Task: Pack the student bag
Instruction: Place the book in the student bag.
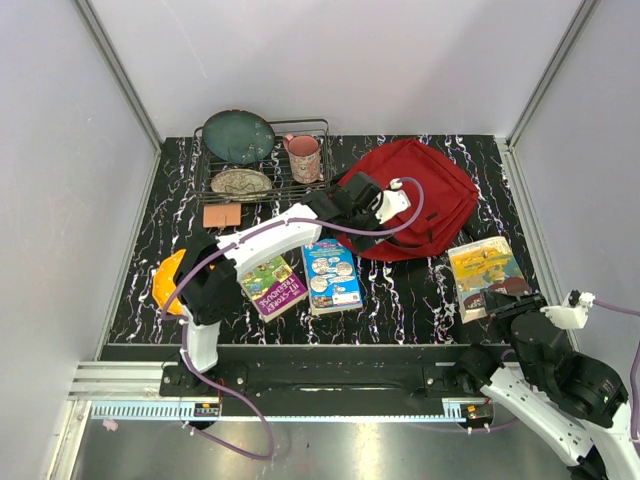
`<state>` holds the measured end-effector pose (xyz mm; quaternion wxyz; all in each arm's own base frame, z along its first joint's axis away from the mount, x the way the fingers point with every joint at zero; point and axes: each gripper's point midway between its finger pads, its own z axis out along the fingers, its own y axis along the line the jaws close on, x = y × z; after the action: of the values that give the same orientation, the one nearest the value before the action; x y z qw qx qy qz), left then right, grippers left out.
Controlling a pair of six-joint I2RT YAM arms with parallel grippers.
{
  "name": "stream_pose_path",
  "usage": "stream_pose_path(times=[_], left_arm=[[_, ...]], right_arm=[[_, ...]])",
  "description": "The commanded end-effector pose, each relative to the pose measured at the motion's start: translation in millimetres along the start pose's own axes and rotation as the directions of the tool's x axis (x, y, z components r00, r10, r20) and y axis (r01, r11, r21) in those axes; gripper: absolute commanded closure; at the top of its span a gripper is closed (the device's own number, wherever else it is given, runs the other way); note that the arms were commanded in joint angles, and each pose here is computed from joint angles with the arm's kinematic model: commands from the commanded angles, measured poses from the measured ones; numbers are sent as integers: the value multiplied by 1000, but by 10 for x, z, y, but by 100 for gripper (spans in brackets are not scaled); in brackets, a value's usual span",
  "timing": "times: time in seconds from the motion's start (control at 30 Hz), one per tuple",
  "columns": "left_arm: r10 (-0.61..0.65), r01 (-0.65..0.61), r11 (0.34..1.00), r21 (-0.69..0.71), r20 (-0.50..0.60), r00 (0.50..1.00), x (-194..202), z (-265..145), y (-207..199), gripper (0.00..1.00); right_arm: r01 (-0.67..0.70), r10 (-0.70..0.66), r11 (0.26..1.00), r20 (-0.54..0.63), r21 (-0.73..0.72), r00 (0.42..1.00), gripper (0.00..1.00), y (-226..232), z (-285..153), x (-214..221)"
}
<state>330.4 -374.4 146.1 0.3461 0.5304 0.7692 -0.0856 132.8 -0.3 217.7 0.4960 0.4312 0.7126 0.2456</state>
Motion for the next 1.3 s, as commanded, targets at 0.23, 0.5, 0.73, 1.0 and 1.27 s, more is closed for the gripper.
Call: stream_pose_path(times=[0.23,0.5,0.73,1.0,1.27], left_arm=[[-4,14,998,-62,154,988,-519,-44,280,31],[-23,26,999,-27,89,996,-419,126,237,53],[-24,23,1000,3,69,997,-315,158,158,29],[-89,90,996,-9,80,993,-327,261,253,60],[-316,301,948,103,180,932,-725,-26,159,100]], right_arm=[[-140,139,989,-10,-51,990,100,30,-40,-17],[-144,143,988,-25,-53,989,100,31,-58,-1],[-146,145,988,-35,-54,989,100,34,-61,16],[-152,149,987,-42,-57,988,100,38,-65,29],[-129,126,990,-49,-62,991,100,40,-83,28]])
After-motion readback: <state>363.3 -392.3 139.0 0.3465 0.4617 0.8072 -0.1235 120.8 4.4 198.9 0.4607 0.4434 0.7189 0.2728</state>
